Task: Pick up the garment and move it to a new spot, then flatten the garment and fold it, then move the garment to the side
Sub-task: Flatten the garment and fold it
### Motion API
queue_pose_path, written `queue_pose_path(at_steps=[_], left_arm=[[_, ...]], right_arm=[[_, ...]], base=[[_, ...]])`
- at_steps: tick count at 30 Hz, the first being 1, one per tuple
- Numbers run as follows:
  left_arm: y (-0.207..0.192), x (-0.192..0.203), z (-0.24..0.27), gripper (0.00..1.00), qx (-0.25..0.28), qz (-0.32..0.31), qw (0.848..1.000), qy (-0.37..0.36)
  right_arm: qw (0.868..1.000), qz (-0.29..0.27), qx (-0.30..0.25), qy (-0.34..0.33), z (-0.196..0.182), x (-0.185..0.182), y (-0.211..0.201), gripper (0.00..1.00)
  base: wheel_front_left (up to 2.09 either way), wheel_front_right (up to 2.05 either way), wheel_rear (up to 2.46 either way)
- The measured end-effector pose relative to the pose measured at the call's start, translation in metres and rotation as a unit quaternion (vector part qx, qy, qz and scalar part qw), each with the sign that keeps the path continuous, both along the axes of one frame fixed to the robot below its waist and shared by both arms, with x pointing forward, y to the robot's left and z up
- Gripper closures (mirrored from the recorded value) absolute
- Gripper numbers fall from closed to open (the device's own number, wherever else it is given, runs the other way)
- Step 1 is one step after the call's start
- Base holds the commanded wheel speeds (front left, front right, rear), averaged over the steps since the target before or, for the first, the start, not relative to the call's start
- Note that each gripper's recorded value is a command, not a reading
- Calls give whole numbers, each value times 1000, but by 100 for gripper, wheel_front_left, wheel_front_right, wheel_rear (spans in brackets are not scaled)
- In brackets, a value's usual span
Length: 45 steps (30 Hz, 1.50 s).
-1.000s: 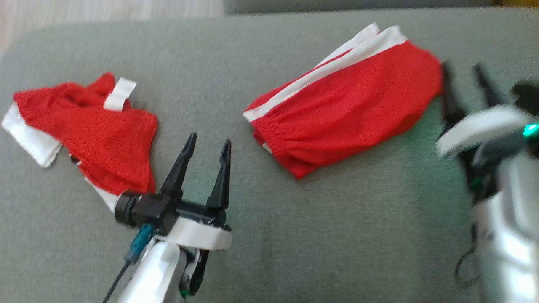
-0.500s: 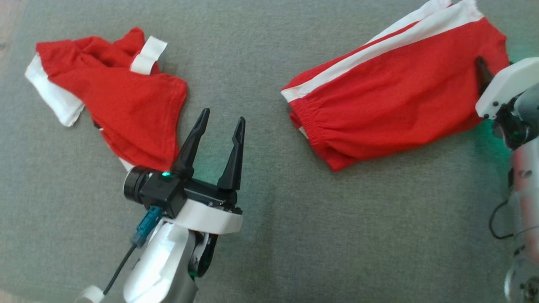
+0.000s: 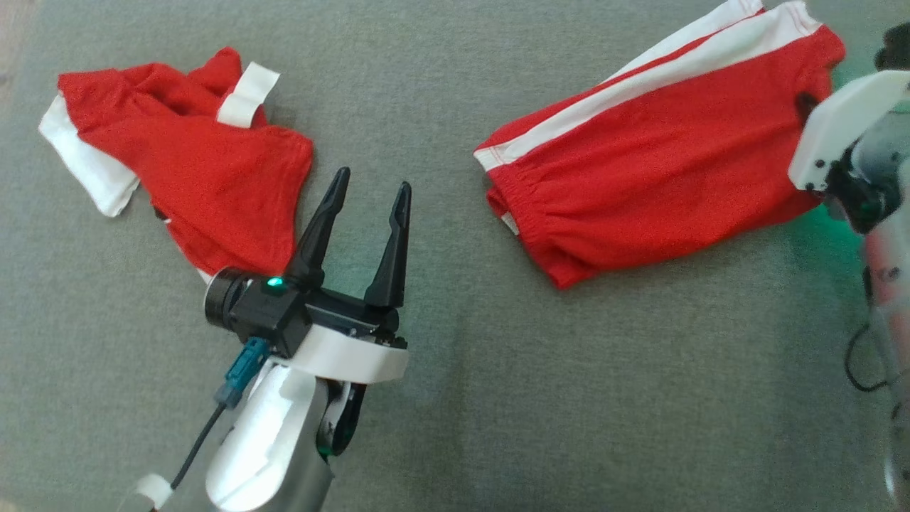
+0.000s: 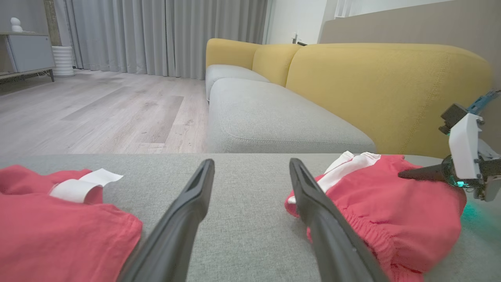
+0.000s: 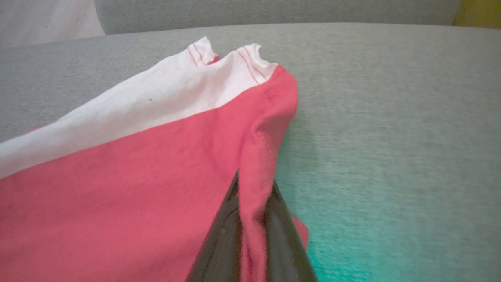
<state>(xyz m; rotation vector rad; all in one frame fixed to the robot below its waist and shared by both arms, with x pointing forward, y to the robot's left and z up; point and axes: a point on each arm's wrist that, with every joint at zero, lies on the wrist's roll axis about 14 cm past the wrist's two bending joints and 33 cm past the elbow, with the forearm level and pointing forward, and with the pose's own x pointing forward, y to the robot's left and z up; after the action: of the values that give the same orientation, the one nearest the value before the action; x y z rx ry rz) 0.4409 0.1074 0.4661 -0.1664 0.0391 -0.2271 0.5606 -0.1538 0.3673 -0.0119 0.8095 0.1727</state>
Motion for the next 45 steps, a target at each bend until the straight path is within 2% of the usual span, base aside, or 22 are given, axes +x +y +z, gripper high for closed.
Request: queue_pose_path(at_steps=[6,14,18,25,32,45], left_arm=[[-8,2,11,0,1,-10,1000,-16],[-19,-3,21,0,-4,-27,999,-29],[-19,-4,21,0,-5,-26,999,-30],[-16,-9,21,0,-1,-24,999,-29],[-14,-20,31,0,-1,-22,999,-39],[-5,-47,44,0,3,-9,998,-54]], right_arm=[[999,-40,-8,-27,13,-10,-45,100],[989,-122,-48,-65,38,-33,-138,100],[984,-151,-46,-79,41,-39,-156,100],[983,-130,-21,-125,52,-28,-127,100],[979,-77,28,-188,88,-19,-68,100],[968,26,128,-214,109,-57,41,100]], base=[[0,0,0],[0,0,0],[0,0,0],[0,0,0],[0,0,0],[0,0,0]])
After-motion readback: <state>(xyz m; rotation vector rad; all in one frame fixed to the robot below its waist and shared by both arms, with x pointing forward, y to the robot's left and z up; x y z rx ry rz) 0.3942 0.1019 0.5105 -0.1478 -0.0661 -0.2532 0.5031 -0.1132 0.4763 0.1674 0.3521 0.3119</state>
